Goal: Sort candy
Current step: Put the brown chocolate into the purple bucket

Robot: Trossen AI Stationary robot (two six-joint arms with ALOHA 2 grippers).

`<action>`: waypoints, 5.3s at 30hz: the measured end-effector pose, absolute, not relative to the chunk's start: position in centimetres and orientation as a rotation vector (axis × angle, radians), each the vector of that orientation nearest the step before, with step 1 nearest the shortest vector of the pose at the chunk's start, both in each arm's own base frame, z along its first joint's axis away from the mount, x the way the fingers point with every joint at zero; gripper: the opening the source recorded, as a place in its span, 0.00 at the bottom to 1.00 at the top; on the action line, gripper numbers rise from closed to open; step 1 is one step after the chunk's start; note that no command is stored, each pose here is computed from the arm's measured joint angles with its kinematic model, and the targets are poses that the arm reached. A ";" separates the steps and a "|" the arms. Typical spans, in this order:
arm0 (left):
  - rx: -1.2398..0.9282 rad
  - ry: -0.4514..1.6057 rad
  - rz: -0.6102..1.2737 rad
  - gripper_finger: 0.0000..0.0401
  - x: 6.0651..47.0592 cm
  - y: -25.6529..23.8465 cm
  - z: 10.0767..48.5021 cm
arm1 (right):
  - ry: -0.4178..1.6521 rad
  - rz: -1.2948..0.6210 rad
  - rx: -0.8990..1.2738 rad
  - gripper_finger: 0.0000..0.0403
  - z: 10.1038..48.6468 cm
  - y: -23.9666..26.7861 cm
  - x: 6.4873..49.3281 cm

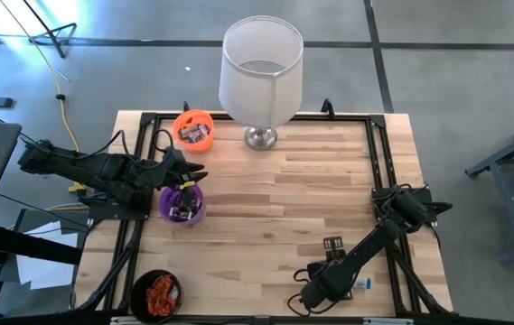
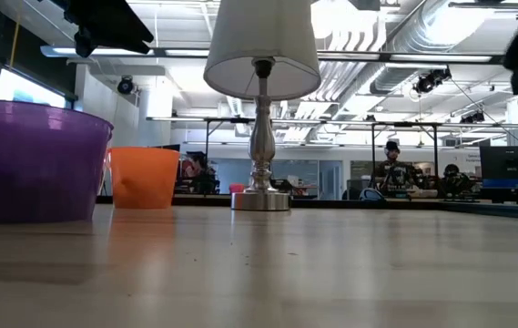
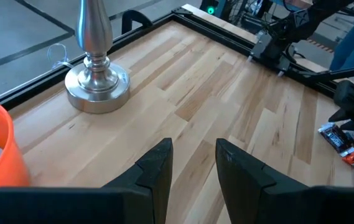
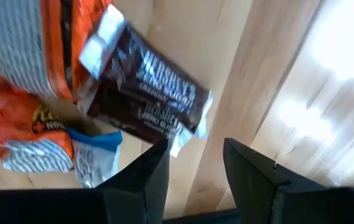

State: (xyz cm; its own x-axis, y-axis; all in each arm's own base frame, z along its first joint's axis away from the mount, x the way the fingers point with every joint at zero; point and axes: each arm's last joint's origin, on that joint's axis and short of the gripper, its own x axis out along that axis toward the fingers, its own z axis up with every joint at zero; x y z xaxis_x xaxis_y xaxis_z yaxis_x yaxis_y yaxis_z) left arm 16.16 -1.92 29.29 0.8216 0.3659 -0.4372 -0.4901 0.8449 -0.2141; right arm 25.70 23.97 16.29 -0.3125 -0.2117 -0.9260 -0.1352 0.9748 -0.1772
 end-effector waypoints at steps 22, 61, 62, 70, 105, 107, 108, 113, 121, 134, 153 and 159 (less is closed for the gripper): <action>-0.358 0.423 0.450 0.27 16.7 -2.1 28.9 | 1.725 0.105 -0.204 0.36 15.6 24.5 27.8; -0.319 0.484 0.374 0.27 18.2 -2.6 28.1 | 1.663 0.039 -0.092 0.04 14.3 22.5 29.5; -0.309 0.486 0.371 0.27 18.2 -2.6 28.1 | 1.646 0.015 -0.127 0.02 14.7 22.0 30.0; -0.226 0.538 0.358 0.27 18.0 -2.6 27.8 | 1.509 -0.057 -0.368 0.01 17.5 18.5 33.6; -0.129 0.530 0.440 0.27 14.1 -1.5 28.8 | 0.204 -0.007 -0.131 0.02 24.7 6.5 50.8; -0.129 0.524 0.444 0.27 14.0 -1.4 28.9 | 0.176 -0.001 -0.110 0.02 24.3 6.5 51.1; -0.130 0.522 0.445 0.27 14.0 -1.4 28.9 | 0.162 -0.002 -0.099 0.02 23.9 6.5 51.3; -0.131 0.519 0.445 0.27 13.9 -1.4 29.0 | 0.152 -0.006 -0.088 0.02 22.6 6.2 51.9; -0.130 0.518 0.448 0.27 13.9 -1.4 29.0 | 0.136 -0.044 -0.062 0.02 21.4 4.4 52.5; -0.131 0.515 0.448 0.27 13.9 -1.4 29.0 | 0.075 -0.002 0.063 0.15 18.9 2.4 53.5; -0.136 0.525 0.433 0.27 13.9 -1.5 28.9 | 0.403 -0.009 0.022 0.38 21.0 3.6 51.2; -0.135 0.526 0.433 0.27 13.9 -1.5 28.9 | 0.657 -0.032 0.101 0.36 20.9 4.6 49.1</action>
